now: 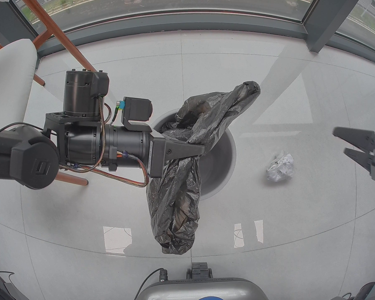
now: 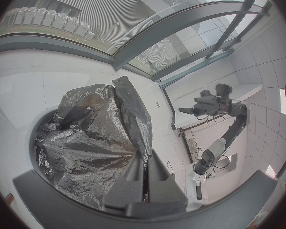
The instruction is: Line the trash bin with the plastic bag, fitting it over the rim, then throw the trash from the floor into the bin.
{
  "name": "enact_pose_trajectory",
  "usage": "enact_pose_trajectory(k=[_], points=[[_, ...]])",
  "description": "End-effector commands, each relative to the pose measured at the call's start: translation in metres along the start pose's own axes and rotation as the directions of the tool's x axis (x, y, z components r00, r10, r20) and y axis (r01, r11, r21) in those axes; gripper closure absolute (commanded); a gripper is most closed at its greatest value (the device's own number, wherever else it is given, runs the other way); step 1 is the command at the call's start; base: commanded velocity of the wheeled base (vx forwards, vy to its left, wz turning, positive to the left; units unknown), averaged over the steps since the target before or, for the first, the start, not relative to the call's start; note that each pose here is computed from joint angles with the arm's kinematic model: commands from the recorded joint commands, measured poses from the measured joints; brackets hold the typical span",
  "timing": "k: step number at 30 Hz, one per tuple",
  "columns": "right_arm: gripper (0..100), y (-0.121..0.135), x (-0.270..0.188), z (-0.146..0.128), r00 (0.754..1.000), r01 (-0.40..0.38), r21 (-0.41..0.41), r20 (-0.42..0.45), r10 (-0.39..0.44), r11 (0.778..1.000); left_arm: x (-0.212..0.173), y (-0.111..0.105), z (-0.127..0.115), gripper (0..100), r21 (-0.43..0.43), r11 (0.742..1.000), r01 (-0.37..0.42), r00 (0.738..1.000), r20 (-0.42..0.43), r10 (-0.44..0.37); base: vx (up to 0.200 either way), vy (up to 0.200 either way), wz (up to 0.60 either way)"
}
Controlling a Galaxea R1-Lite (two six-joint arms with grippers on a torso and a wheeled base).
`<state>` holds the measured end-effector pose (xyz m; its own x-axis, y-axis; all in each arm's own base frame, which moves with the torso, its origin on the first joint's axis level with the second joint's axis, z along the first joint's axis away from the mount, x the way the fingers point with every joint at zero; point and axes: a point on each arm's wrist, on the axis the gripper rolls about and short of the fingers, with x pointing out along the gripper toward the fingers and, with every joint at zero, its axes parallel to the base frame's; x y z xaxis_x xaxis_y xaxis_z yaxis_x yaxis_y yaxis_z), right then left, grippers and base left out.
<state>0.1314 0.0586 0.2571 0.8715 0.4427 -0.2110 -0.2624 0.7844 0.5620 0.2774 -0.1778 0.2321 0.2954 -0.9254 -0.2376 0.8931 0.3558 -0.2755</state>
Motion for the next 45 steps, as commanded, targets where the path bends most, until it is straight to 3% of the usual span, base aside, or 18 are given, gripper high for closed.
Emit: enact_pose_trajectory(k=[1,7,19,23,26,31,39,45], points=[[0,0.053,0.178,-0.024,0.946,-0.032,0.136,-0.315,0.074,0.990,0.009,-0.009,-0.009,100,0.023,1.000,0.012,0.999,-0.031,-0.011,0.000,0.000,0.00],[0,0.056,0.213,-0.029,0.945,-0.024,0.132,-0.322,0.066,0.991,0.014,-0.016,-0.012,100,0.022,1.000,0.014,0.999,-0.043,-0.013,0.000,0.000,0.00],[0,0.050,0.219,-0.012,0.961,-0.020,0.137,-0.271,0.057,0.990,0.014,-0.016,-0.015,100,0.017,1.000,0.014,0.999,-0.050,-0.013,0.000,0.000,0.00],[0,0.048,0.209,0.007,0.975,-0.034,0.133,-0.214,0.062,0.991,0.014,-0.016,-0.015,100,0.016,1.000,0.012,0.999,-0.051,-0.011,0.000,0.000,0.00],[0,0.050,0.185,0.037,0.989,-0.066,0.099,-0.125,0.078,0.993,0.016,-0.014,-0.017,100,0.012,1.000,-0.016,0.998,-0.057,0.017,0.000,0.000,0.00],[0,0.054,0.164,0.049,0.992,-0.087,0.092,-0.089,0.095,0.992,0.017,-0.012,-0.019,100,0.007,1.000,-0.023,0.998,-0.064,0.024,0.000,0.000,0.00],[0,0.040,0.152,0.027,0.977,0.010,0.087,-0.214,0.009,0.996,0.024,-0.006,-0.020,100,-0.002,0.998,-0.059,0.996,-0.070,0.059,0.000,0.000,0.00],[0,0.030,0.159,0.015,0.967,0.030,0.014,-0.253,-0.026,0.999,0.022,-0.007,-0.020,100,-0.002,0.998,-0.059,0.996,-0.068,0.059,0.000,0.000,0.00]])
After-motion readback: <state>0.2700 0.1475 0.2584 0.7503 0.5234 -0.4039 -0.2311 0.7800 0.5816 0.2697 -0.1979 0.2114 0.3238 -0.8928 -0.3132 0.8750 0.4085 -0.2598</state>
